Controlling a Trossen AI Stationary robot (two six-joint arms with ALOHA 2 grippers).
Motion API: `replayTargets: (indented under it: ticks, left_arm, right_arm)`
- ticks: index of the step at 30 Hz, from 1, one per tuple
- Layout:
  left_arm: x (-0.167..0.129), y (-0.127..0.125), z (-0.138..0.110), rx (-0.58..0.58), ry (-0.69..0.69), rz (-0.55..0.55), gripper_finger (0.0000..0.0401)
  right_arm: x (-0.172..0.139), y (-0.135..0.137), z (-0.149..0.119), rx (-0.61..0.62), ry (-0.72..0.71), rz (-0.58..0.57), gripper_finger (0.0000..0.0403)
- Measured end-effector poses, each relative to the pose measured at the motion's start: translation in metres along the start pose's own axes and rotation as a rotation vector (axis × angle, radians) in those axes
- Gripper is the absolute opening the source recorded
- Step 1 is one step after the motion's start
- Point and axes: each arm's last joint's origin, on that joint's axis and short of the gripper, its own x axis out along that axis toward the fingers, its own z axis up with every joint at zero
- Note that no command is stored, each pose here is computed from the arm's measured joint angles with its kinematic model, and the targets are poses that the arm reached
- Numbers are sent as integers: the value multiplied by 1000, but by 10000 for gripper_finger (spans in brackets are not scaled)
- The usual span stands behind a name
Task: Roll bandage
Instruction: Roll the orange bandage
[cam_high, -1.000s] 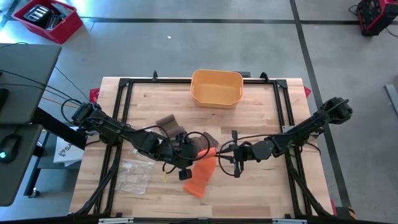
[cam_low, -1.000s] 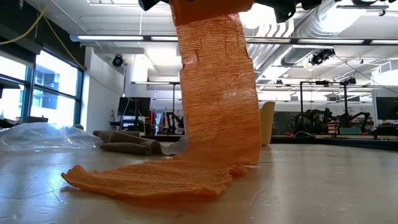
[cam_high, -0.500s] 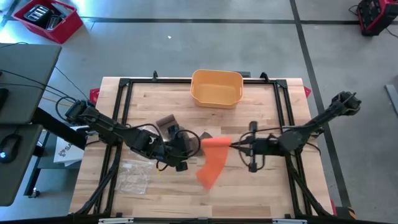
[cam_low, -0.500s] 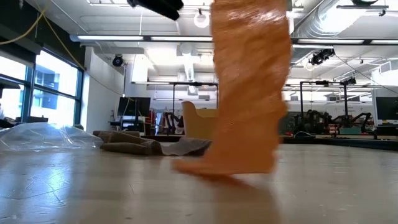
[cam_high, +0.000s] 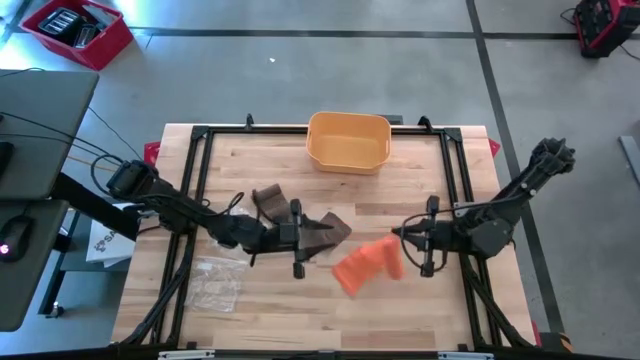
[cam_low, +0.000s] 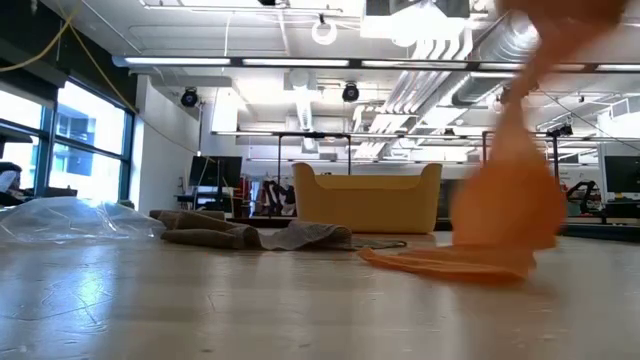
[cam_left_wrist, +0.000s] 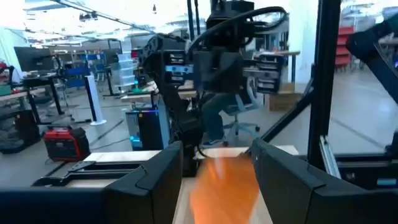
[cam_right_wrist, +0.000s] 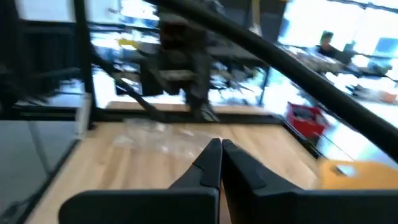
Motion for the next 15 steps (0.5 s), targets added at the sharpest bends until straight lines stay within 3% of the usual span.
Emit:
replayTargets:
  ticks: [2,8,15]
  left_arm:
    - [-1,-1,-2,9,16,10,188]
    - [-1,-2,-9,-14,86,8,188]
    - [-1,-1,-17,-57,155,12,188]
  right_arm:
    - [-1,-3,-11,49,41,-23,1]
    - [7,-16,-77,184,205,-128,1]
    - [18,-18,-66,69,292,131,0]
